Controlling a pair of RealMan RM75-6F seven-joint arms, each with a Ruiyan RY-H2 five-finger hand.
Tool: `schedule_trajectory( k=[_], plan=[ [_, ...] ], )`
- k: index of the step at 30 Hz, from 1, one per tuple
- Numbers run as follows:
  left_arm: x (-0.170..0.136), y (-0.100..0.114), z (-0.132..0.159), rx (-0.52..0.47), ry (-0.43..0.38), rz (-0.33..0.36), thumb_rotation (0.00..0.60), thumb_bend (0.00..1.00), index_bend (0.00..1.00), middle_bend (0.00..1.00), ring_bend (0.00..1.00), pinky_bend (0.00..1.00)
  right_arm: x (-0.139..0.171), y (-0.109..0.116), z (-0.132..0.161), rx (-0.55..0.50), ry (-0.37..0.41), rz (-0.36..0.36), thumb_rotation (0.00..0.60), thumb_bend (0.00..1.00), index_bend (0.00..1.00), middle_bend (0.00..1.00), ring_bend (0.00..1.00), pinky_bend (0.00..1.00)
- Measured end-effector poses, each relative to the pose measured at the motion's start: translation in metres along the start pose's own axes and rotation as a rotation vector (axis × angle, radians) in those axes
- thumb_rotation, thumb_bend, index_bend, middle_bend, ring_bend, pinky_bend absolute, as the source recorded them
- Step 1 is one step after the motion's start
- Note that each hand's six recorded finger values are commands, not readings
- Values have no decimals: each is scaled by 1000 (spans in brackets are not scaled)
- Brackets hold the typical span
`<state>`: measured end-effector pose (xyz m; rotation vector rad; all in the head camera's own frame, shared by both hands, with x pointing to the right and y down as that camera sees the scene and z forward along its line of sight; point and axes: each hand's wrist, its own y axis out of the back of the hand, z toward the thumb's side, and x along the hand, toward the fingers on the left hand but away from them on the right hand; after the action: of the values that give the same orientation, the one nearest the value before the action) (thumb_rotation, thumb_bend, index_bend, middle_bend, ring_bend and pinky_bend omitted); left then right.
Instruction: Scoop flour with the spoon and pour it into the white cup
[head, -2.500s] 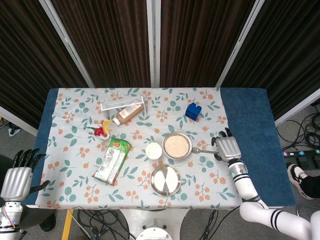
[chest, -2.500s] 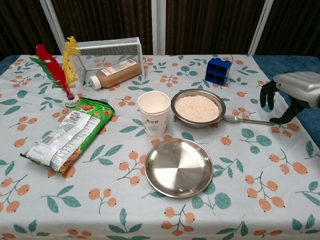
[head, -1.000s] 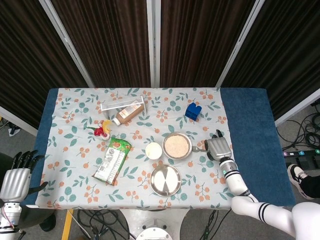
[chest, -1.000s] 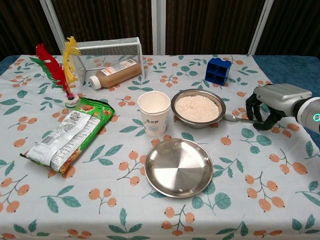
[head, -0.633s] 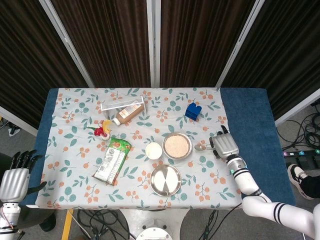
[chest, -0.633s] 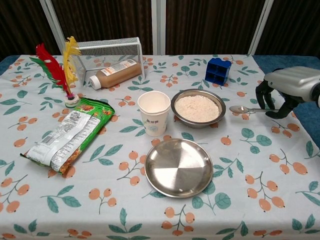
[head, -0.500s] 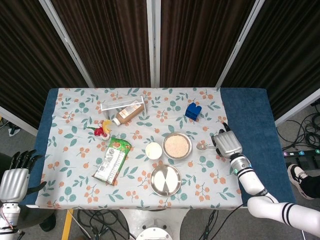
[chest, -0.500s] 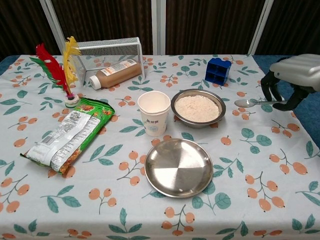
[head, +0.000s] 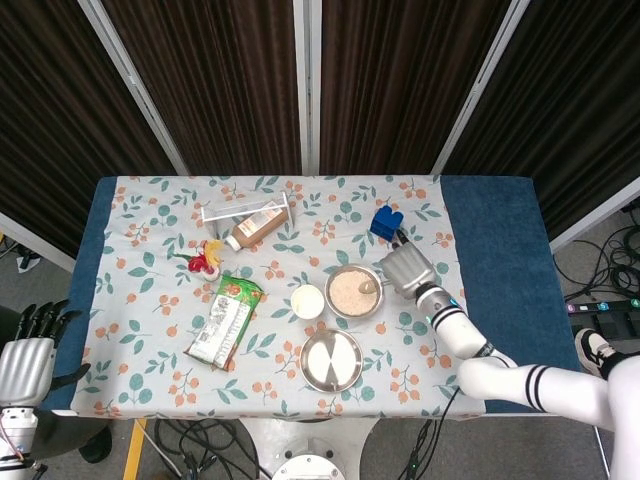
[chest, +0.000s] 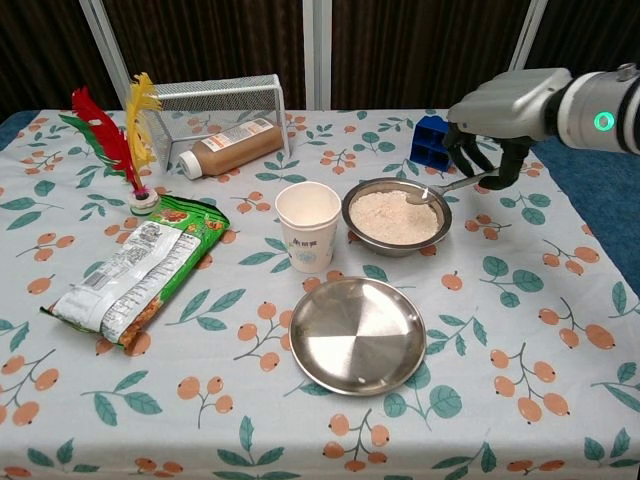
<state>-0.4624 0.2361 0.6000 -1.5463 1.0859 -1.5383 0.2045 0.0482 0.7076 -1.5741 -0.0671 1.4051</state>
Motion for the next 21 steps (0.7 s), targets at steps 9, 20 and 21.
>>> schedule_trajectory(
  k=[9, 20, 21],
  plan=[
    [1, -5, -4, -9, 5, -8, 600, 25, 284, 226, 121, 65, -27, -1, 38, 138, 39, 58, 600, 327, 592, 582, 271, 0],
    [-1, -8, -8, -13, 14, -9, 600, 25, 284, 226, 121, 65, -33, 3, 51, 117, 40, 38, 600, 327, 592, 583, 275, 0],
    [-1, -7, -7, -12, 13, -8, 600, 25, 284, 226, 121, 65, -32, 4, 48, 106, 37, 33, 600, 327, 592, 583, 275, 0]
  ],
)
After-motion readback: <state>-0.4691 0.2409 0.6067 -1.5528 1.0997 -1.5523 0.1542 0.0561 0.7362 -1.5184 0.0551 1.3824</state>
